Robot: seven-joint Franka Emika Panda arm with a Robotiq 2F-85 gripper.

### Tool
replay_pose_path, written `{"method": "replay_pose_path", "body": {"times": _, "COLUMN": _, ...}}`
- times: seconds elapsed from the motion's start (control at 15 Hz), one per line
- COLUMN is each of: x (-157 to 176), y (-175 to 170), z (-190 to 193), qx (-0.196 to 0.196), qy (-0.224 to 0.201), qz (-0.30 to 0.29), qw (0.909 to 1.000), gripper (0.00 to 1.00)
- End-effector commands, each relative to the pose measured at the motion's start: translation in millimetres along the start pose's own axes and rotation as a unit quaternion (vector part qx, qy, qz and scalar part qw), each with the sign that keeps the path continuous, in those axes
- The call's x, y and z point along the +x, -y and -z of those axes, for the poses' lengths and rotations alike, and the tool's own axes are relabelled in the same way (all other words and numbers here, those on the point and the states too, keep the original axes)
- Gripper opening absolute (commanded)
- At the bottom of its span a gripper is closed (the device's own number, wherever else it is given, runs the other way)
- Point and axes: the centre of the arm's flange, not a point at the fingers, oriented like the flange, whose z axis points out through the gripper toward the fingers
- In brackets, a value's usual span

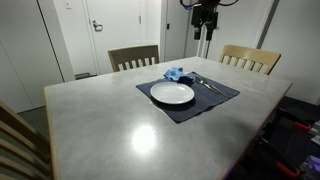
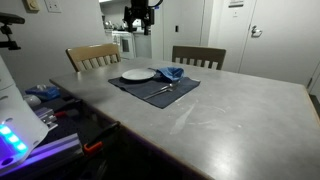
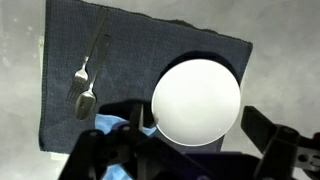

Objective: Pick up the blue towel from the table and wipe the white plate.

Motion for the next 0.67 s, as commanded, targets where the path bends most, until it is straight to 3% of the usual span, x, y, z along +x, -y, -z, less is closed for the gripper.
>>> {"method": "replay_pose_path", "body": {"times": 0.0, "x": 35, "y": -17, "z": -5, "qx": -0.003, "qy": -0.001, "qz": 0.003, "qw": 1.0, "gripper": 1.0}}
{"method": "replay_pose_path", "body": {"times": 0.6, "x": 80, "y": -53, "z": -16, "qx": 0.01, "qy": -0.004, "qz": -0.007, "qw": 0.9999, "gripper": 1.0}}
